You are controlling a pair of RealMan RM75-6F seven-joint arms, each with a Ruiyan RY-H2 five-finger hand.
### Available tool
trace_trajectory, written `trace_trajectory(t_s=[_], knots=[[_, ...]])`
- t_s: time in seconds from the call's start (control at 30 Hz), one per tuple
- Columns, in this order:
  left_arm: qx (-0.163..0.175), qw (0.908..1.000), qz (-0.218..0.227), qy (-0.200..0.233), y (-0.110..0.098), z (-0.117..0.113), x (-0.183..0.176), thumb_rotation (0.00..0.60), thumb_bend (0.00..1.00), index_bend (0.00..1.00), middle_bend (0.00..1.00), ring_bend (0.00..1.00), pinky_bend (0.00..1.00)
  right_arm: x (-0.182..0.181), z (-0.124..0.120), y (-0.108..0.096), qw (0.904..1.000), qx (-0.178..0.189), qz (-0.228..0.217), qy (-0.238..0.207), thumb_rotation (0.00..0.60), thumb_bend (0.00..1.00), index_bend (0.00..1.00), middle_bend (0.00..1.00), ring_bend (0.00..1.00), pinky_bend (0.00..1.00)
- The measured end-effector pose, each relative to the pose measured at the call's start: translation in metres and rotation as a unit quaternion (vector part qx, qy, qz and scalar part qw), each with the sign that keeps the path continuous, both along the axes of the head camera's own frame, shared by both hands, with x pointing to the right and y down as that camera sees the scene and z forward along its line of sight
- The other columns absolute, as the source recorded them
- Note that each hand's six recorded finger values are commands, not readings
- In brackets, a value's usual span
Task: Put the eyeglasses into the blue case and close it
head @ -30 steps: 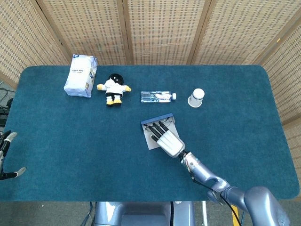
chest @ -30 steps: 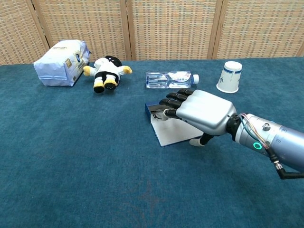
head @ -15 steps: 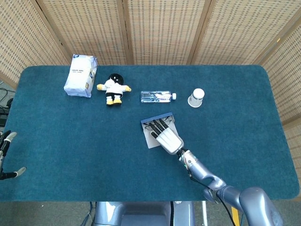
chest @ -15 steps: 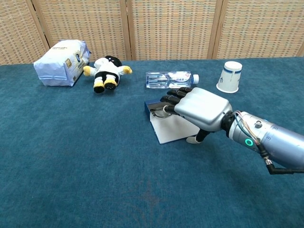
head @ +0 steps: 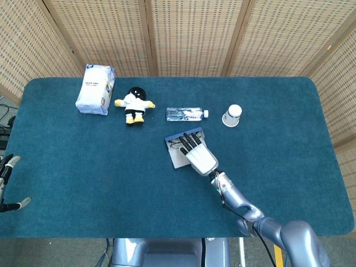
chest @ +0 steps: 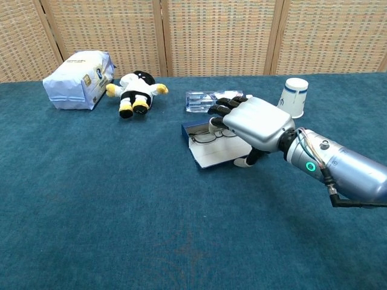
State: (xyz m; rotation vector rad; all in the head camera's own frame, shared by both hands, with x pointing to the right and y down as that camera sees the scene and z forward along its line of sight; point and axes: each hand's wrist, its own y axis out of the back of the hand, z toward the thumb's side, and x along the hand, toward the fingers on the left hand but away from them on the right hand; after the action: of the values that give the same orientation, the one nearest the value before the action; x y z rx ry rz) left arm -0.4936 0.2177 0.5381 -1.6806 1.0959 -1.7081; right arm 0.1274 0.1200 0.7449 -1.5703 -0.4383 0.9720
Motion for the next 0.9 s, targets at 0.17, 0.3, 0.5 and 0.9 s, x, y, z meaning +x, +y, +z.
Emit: trace_trajectory(t_s=[0.17, 0.3, 0.5, 0.9], knots=[[-0.001, 1.0000, 0.000, -0.001, 0.000, 0.000, 0.000, 0.600, 0.14, 0.00, 0.00, 0.00, 0.00, -0.002, 0.000, -0.008, 0.9997, -0.001, 0.023, -0.008, 0.600, 0.45, 0.28, 0.12, 0.00, 0.13], [-0.001, 1.0000, -0.001, -0.001, 0.000, 0.001, -0.001, 0.600, 0.14, 0.00, 0.00, 0.00, 0.00, -0.004, -0.002, -0.017, 0.9990, 0.001, 0.042, -0.016, 0.600, 0.45, 0.29, 0.13, 0.00, 0.13], [-0.002, 1.0000, -0.002, -0.001, -0.001, 0.001, -0.001, 0.600, 0.14, 0.00, 0.00, 0.00, 0.00, -0.004, 0.001, -0.027, 0.9982, -0.006, 0.059, -0.013, 0.600, 0.44, 0.30, 0.13, 0.00, 0.13], [-0.002, 1.0000, -0.003, -0.001, -0.001, 0.001, -0.001, 0.600, 0.14, 0.00, 0.00, 0.00, 0.00, -0.006, 0.010, -0.020, 0.9990, -0.021, 0.040, 0.002, 0.600, 0.44, 0.45, 0.13, 0.00, 0.13]])
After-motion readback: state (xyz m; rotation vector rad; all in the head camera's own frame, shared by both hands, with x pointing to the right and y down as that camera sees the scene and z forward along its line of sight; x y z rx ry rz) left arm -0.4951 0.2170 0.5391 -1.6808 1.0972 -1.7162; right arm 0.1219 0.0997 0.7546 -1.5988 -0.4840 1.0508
